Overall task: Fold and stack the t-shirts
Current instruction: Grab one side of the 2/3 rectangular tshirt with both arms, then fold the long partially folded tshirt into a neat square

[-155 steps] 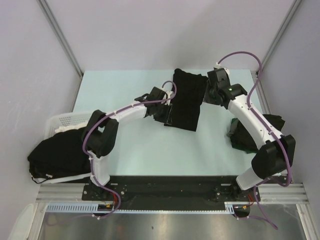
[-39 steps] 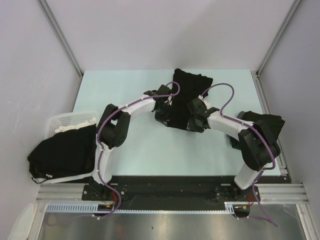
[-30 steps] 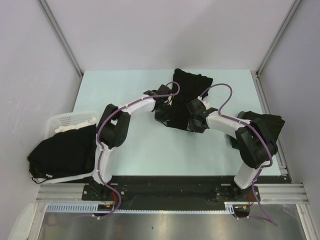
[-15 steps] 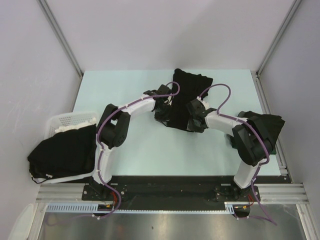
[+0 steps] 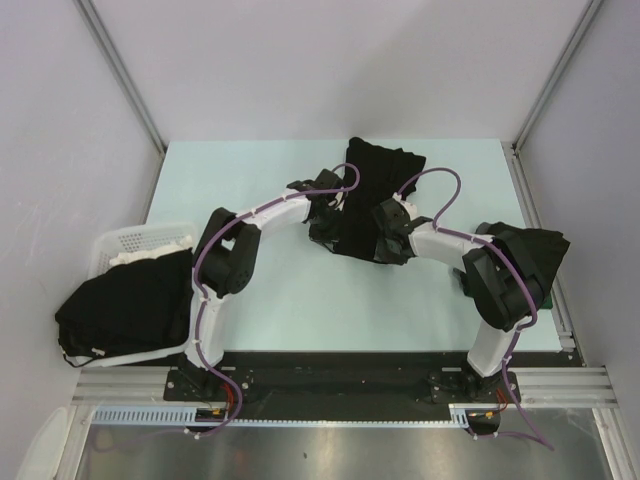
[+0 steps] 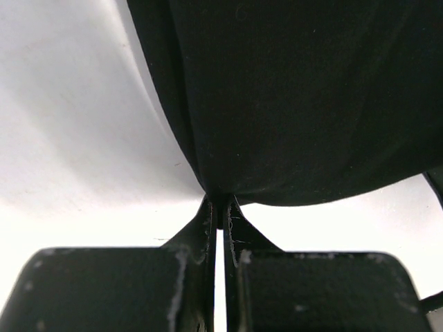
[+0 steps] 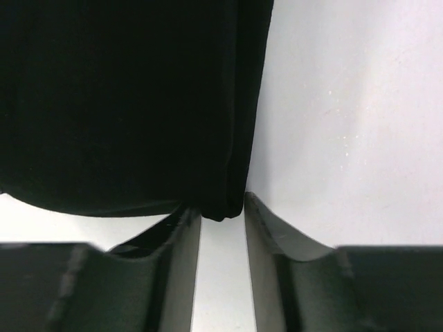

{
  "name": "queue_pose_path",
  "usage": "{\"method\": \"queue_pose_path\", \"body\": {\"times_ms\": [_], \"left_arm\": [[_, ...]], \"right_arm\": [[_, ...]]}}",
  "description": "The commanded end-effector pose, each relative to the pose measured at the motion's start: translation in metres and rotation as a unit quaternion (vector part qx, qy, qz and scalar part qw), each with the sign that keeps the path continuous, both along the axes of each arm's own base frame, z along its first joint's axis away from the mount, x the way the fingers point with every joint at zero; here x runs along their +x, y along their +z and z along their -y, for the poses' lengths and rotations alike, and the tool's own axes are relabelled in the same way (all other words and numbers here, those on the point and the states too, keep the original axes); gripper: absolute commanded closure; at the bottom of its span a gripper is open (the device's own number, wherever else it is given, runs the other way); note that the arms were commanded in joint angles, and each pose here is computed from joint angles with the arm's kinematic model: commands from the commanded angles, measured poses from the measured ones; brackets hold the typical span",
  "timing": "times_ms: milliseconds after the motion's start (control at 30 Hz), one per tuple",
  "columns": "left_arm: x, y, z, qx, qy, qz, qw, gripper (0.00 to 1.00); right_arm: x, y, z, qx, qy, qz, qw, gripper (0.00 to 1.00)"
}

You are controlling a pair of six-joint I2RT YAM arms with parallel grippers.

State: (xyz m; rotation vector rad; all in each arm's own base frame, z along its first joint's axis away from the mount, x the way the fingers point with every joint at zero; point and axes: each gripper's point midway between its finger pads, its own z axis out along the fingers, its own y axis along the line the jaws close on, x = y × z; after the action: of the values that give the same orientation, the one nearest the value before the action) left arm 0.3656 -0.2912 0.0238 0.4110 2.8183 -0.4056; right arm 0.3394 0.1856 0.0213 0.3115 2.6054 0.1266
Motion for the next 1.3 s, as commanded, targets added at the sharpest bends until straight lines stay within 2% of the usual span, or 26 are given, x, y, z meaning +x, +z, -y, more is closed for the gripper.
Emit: {"method": "queue_pose_path", "body": {"times_ms": [0,100,133,367,500,833,1000,1267], "left_arm": [[0.0,0.014,-0.006,0.005,-0.01,0.003,1.0,1.0],[0.001,0.015,-0.006,0.005,-0.011,0.005,1.0,1.0],[0.002,0.015,-0.005,0.005,-0.011,0.006,1.0,1.0],[0.002,0.018,-0.007,0.008,-0.009,0.008,1.0,1.0],[0.006,0.027,-0.005,0.006,-0.004,0.019,1.0,1.0],[0.035,0.077,0.005,-0.017,0.007,0.086,0.996,1.0],[0.046,0.104,0.007,-0.026,0.008,0.119,0.992,1.0],[0.066,0.123,0.016,-0.034,0.008,0.151,0.988,1.0]], "right_arm": [[0.001,-0.016,0.012,-0.018,-0.021,0.0,1.0,0.71],[-0.004,-0.019,0.013,-0.016,-0.025,-0.007,1.0,0.9],[-0.006,-0.02,0.013,-0.015,-0.026,-0.009,1.0,1.0],[-0.006,-0.016,0.016,-0.014,-0.024,-0.008,1.0,1.0],[0.002,0.005,0.02,0.001,-0.029,0.015,0.999,1.0],[0.026,0.07,0.046,0.026,-0.041,0.087,0.995,1.0],[0.031,0.089,0.046,0.032,-0.039,0.105,0.993,1.0],[0.053,0.113,0.045,0.026,-0.033,0.14,0.989,1.0]]}}
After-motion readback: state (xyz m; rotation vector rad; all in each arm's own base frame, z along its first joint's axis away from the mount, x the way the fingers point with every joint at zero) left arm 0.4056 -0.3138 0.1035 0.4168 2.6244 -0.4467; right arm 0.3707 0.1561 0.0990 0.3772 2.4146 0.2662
